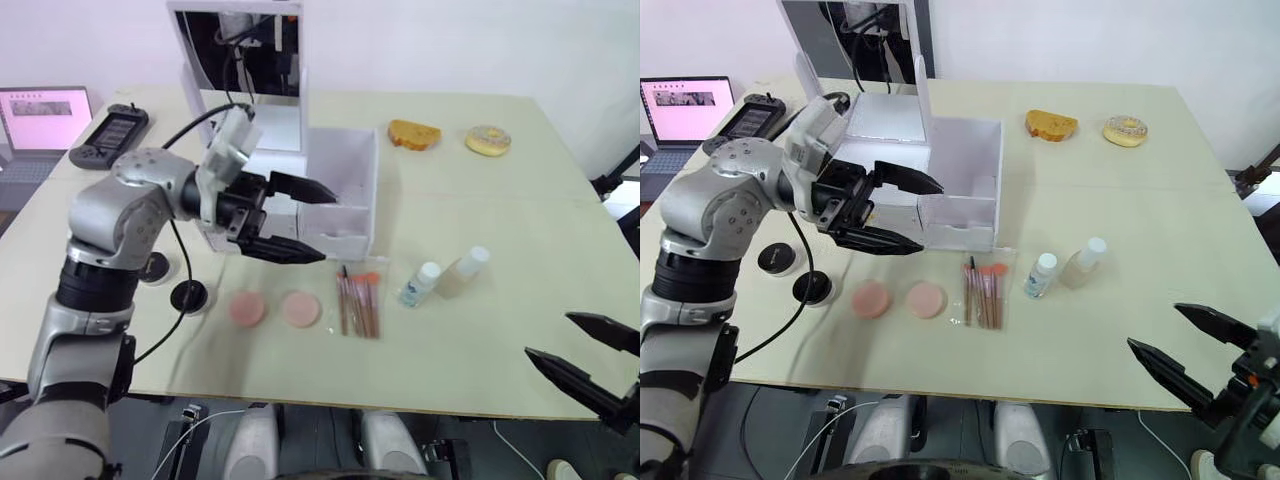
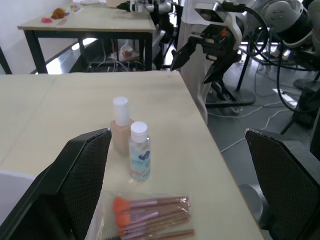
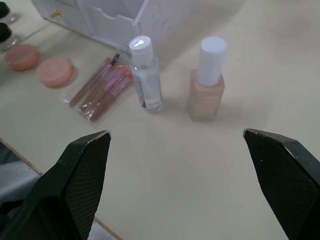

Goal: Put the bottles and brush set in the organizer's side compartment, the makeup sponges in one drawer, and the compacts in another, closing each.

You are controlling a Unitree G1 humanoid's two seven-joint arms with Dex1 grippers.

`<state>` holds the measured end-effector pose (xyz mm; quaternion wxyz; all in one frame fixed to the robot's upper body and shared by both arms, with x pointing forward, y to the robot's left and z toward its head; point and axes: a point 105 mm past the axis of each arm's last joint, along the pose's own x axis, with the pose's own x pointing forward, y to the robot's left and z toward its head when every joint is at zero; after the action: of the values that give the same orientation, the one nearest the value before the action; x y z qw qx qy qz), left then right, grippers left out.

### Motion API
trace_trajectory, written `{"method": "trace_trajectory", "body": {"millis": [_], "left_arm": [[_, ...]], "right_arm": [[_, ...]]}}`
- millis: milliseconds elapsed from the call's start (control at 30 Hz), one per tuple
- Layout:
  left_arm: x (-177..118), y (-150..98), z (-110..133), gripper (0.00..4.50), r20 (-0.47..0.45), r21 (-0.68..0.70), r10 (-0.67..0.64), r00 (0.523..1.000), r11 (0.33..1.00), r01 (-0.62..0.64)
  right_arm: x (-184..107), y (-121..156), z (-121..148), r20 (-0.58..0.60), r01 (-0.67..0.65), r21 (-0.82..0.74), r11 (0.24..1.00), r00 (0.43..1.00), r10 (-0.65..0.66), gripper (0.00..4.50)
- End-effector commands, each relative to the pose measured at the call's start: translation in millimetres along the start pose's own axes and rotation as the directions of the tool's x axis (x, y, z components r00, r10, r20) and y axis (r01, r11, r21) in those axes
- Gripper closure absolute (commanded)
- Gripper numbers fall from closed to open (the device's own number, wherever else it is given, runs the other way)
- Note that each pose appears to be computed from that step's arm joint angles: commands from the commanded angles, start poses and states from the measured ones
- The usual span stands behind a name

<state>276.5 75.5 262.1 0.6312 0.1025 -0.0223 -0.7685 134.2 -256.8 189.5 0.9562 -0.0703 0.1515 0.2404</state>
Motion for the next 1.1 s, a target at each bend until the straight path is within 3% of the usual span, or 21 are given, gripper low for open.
{"method": "trace_trajectory", "body": {"millis": [33,267,733,833,867,1100], "left_arm": [[0,0,8,0.02,-0.001,0.044,0.009,1.000,0.999,-0.009],[-1,-1,5,0.02,0.022,0.032,0.100,0.995,0.994,-0.101],[-7,-8,-2,0.02,0.017,0.031,0.232,0.973,0.972,-0.232],[-9,-8,-3,0.00,0.009,0.032,0.249,0.968,0.968,-0.250],[-9,-8,-3,0.00,0.007,0.033,0.255,0.967,0.966,-0.255],[-10,-11,-1,0.00,0.017,0.023,0.261,0.965,0.965,-0.261]], "right_arm": [[6,4,7,0.034,0.011,-0.052,0.999,0.999,-0.009,0.00],[45,-14,14,0.121,0.097,-0.065,0.993,0.989,-0.089,0.00],[96,-37,0,0.126,0.059,-0.052,0.997,0.991,-0.052,0.00],[103,-37,1,0.125,0.033,-0.064,0.997,0.992,-0.024,0.82],[105,-38,2,0.124,0.030,-0.071,0.997,0.992,-0.021,1.33],[113,-41,3,0.116,0.008,-0.088,0.996,0.993,0.002,1.33]]}}
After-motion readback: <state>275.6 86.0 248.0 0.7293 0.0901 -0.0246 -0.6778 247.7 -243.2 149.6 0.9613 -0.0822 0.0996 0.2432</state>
